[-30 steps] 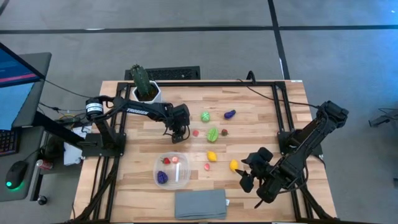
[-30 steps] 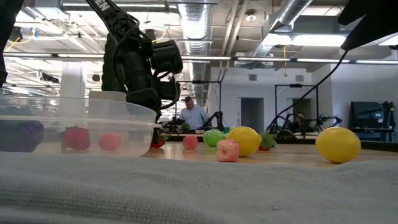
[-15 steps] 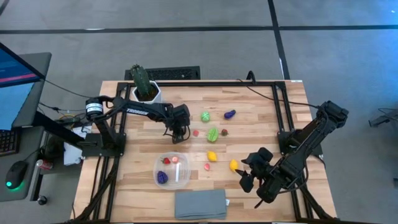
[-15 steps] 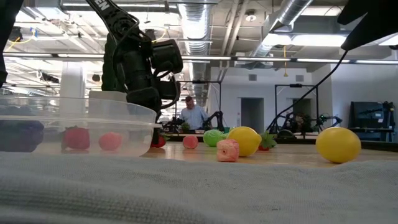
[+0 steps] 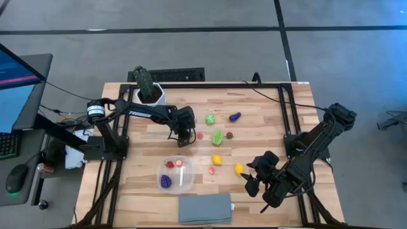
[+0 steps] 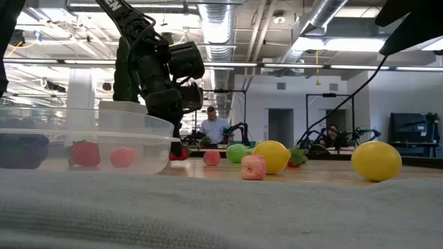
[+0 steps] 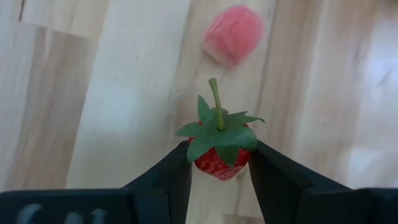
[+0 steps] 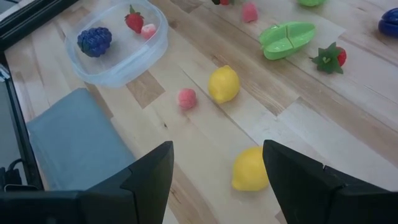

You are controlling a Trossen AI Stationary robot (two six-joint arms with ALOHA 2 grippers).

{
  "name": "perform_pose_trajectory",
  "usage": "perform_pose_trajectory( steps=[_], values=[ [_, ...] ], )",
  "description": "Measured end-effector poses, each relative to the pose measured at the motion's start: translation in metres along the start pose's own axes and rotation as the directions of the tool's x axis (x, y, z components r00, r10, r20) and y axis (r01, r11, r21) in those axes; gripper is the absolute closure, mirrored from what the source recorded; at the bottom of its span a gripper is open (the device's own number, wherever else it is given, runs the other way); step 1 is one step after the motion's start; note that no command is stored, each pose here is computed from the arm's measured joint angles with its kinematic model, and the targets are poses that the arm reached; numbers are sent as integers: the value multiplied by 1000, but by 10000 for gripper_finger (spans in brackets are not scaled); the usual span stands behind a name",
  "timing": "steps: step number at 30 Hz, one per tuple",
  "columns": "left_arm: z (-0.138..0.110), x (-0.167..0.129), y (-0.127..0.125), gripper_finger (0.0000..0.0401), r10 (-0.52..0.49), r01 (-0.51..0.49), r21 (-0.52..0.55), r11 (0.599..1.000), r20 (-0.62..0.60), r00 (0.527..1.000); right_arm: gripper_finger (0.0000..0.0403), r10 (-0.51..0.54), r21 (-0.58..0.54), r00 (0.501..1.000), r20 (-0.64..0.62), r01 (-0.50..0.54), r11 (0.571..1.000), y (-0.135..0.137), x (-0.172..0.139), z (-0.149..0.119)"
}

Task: Pick and placing Produce into tupperware
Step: Put the left strawberry into the transparent bin

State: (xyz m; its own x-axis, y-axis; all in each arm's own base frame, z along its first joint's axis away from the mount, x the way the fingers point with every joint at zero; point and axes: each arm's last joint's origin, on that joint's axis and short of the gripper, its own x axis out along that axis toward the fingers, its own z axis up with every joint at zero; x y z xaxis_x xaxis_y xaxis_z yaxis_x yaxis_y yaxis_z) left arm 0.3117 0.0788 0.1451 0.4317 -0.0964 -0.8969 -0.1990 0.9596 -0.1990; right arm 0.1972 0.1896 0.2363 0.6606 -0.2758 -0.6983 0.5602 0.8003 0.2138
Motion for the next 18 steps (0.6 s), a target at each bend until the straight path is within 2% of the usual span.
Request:
perform_pose_trajectory(
  steps=[9,18],
  values=[
    [11,-29,-15,265,-22,18,35,999,143,989,132,-7,-8,1000,-1,7,1000,-1,0,0],
    [15,-86,-36,264,-4,-20,67,998,334,942,132,-7,-9,1000,-2,7,1000,-1,0,0]
  ],
)
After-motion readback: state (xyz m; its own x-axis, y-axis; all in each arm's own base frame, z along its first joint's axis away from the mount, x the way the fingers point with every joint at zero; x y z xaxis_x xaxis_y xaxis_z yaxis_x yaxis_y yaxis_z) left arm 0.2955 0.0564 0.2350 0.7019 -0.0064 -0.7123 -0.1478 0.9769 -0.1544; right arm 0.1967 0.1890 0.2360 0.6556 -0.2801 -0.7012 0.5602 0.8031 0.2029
